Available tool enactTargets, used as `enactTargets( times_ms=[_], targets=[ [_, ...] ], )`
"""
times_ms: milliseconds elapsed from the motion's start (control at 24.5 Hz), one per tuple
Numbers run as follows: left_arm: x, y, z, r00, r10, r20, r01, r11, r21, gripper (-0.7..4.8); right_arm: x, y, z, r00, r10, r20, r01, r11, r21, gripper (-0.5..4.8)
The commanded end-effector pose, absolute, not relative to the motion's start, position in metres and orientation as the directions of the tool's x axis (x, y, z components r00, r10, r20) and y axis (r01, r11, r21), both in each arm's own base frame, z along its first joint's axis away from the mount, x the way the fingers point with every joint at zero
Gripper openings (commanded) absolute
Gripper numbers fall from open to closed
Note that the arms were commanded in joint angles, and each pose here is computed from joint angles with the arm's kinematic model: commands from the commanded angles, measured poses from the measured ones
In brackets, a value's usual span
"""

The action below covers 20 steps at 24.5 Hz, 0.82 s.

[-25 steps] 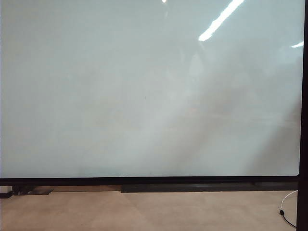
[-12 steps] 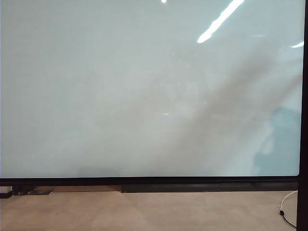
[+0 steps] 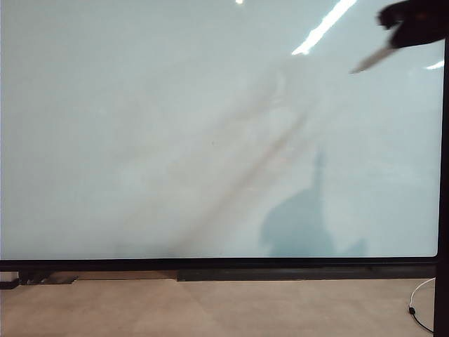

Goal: Pick up the pen on the shelf to the right of the whiteboard and draw a rectangle.

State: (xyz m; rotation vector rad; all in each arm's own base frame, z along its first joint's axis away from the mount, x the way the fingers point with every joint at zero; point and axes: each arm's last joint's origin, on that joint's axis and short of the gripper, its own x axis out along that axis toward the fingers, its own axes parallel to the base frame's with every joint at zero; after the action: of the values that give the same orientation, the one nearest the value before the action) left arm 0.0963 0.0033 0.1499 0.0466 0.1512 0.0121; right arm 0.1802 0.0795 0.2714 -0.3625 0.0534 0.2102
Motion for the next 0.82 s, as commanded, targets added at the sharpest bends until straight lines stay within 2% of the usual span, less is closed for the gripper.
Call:
enactTargets(
  times_ms=[41,122,286,653,816],
  targets=[
    [0.096,0.003,0.152,0.99,0.014,-0.142,-0.008,0.999,0.048,-0.05,0.182,0.098,0.267,0.953,0.268,-0.141,-0.303,0.848,-0.436,-0.07],
    [0.096,0.003,0.152,0.99,0.014,-0.141,-0.007,0.999,0.048,-0.05,0.19,0.12,0.262,0.907,0.325,-0.266,-0.418,0.76,-0.498,-0.06],
    [0.096,0.003,0.152,0.99,0.014,-0.141,-0.007,0.999,0.048,-0.05,0.211,0.156,0.269,0.811,0.424,-0.403,-0.585,0.587,-0.559,-0.06],
    [0.096,0.003,0.152,0.99,0.014,-0.142,-0.008,0.999,0.048,-0.05,0.265,0.216,0.268,0.701,0.38,-0.604,-0.713,0.352,-0.606,-0.06],
    [0.096,0.003,0.152,0.99,0.014,-0.141,-0.007,0.999,0.048,-0.05,0.28,0.233,0.263,0.693,0.361,-0.623,-0.72,0.316,-0.618,-0.06]
  ],
)
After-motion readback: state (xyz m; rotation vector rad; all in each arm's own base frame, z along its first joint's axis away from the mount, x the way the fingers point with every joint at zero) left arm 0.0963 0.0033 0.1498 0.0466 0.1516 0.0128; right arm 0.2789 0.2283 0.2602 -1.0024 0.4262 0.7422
